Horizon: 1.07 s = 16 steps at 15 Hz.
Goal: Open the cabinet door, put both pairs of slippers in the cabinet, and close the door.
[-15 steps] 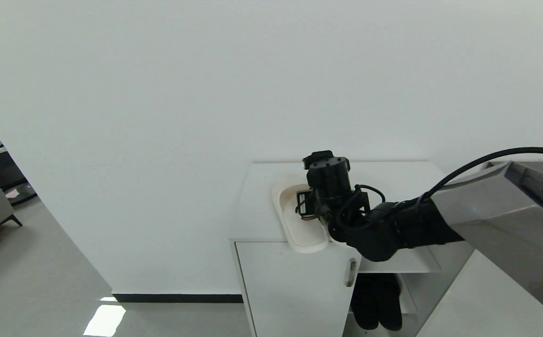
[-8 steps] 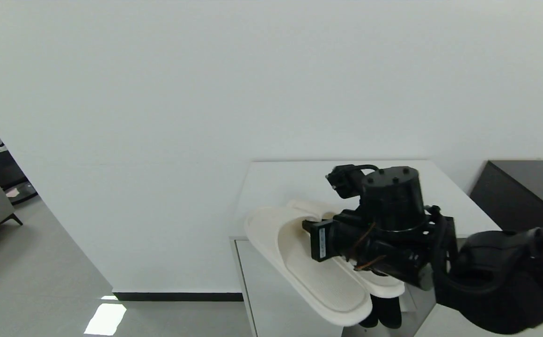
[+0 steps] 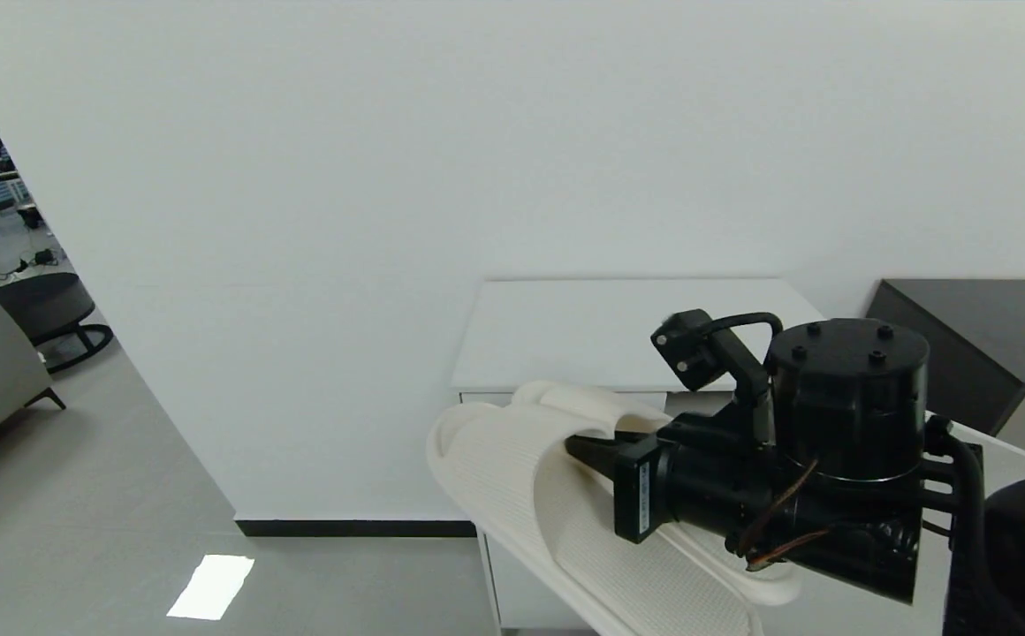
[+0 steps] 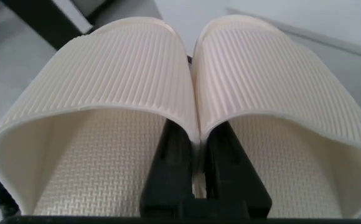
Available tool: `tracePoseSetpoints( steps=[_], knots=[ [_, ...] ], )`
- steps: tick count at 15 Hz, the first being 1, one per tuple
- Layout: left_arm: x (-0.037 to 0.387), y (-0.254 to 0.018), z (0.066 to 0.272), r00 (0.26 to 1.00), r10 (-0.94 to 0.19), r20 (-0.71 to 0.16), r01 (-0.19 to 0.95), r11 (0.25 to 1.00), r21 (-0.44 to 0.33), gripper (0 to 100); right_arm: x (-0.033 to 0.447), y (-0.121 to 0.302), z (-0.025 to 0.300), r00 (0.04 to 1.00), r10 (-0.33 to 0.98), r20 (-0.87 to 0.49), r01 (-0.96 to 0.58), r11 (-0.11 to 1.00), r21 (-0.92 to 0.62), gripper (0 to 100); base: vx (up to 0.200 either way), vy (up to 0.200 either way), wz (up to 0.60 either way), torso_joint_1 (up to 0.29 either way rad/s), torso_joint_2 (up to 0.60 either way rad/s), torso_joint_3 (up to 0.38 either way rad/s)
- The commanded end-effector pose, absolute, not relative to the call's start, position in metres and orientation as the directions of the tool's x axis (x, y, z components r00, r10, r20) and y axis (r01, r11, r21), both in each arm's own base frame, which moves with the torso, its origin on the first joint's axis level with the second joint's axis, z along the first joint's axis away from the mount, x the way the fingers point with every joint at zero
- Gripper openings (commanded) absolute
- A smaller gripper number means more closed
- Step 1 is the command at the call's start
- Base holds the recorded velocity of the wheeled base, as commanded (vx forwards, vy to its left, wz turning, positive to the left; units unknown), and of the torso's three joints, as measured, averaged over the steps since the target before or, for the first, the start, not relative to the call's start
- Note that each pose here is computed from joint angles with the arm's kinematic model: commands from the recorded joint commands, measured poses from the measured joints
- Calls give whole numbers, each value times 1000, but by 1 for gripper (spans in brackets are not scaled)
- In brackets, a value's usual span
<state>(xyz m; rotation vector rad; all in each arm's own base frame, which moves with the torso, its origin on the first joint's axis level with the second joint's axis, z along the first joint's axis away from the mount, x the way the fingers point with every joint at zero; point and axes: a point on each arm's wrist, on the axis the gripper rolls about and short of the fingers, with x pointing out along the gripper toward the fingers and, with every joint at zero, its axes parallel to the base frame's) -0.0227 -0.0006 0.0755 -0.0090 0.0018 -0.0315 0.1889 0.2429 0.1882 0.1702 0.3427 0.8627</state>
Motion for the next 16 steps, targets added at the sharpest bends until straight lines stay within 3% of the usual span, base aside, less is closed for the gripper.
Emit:
tracePoseSetpoints(
  steps=[1, 3, 13, 16],
  knots=[
    [-23, -1, 76, 1000, -29, -3, 29, 1000, -11, 0, 185, 239, 184, 574, 791, -212, -736, 612, 288, 0, -200, 0, 0, -2, 2, 2],
    [-23, -1, 76, 1000, -29, -3, 29, 1000, -8, 0, 183, 239, 183, 567, 797, -208, -742, 604, 290, 0, 0, 0, 0, 0, 0, 0],
    [-23, -1, 76, 1000, -29, -3, 29, 1000, -12, 0, 179, 238, 178, 556, 800, -226, -745, 601, 290, 0, 200, -200, 0, 6, 4, 4],
    [-23, -1, 76, 1000, -29, -3, 29, 1000, -12, 0, 175, 234, 170, 506, 840, -194, -791, 542, 285, 0, 133, -200, 0, 6, 1, 2]
  ],
)
